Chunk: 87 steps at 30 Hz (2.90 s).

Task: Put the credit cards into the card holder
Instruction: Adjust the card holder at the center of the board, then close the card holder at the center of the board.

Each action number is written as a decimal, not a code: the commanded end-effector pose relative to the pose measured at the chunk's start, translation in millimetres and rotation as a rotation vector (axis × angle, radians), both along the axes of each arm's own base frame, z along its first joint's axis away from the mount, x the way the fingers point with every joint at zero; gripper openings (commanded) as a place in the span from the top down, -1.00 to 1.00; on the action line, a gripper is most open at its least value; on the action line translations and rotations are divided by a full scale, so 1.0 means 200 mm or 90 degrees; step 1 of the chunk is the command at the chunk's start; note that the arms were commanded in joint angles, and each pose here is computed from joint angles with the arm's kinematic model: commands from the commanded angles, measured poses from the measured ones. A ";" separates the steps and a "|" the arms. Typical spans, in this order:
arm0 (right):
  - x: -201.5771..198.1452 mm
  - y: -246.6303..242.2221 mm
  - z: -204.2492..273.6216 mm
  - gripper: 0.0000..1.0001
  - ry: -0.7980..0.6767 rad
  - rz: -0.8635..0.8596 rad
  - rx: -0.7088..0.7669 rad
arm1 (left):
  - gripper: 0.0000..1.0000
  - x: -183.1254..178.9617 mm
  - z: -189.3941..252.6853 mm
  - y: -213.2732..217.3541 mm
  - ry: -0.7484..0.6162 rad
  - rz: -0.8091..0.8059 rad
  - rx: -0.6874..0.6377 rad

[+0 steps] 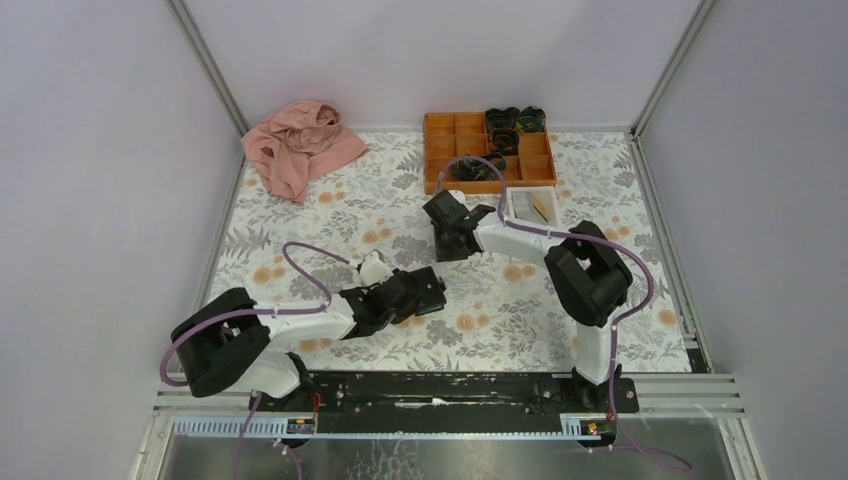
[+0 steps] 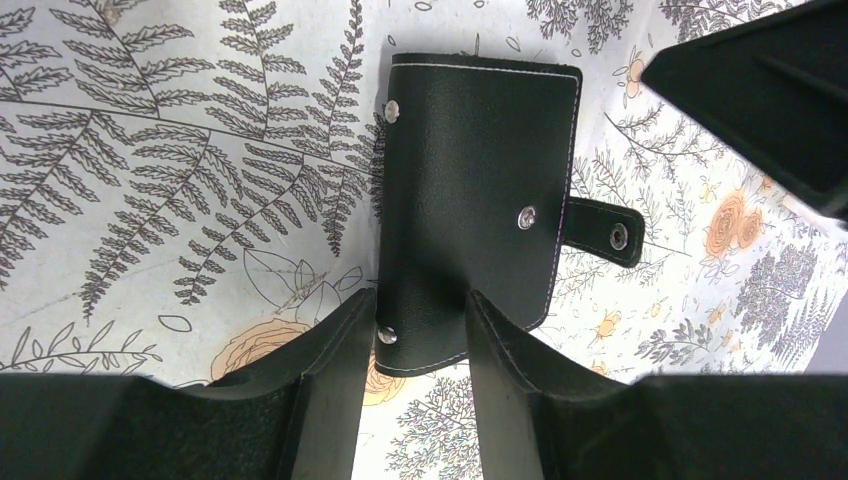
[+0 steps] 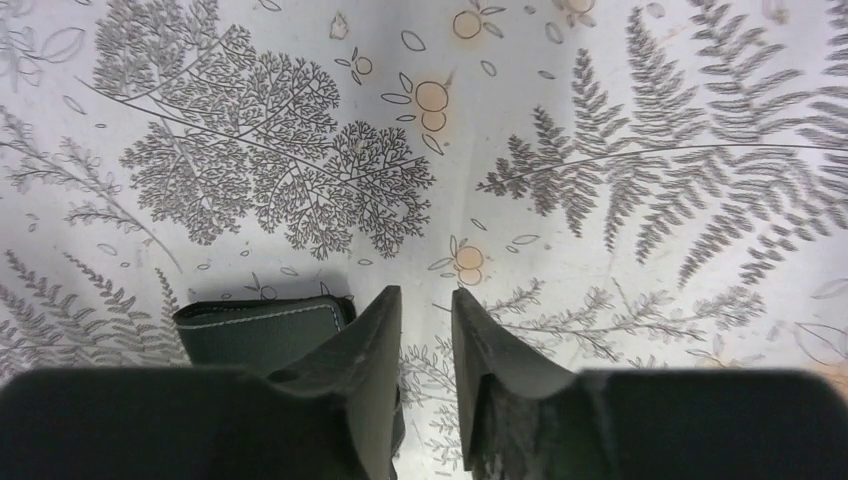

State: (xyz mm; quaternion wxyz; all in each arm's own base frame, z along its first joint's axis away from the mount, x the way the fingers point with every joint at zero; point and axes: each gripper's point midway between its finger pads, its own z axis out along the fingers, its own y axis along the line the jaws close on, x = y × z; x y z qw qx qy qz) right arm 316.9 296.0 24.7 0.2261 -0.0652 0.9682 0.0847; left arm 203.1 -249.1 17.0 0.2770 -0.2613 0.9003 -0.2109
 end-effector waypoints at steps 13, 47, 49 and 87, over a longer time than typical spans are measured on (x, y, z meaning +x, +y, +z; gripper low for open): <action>-0.15 -0.11 0.38 0.21 -0.076 0.062 -0.001 | 0.07 -0.11 -0.07 0.17 0.033 0.010 0.071; -0.36 0.01 0.24 0.24 -0.026 0.120 -0.040 | 0.10 -0.12 -0.10 0.14 0.034 -0.012 0.069; -0.35 0.01 0.23 0.23 -0.024 0.119 -0.042 | 0.10 -0.12 -0.11 0.14 0.035 -0.012 0.071; -0.30 0.08 0.19 0.47 -0.016 0.128 -0.051 | 0.11 -0.13 -0.13 0.14 0.040 -0.026 0.073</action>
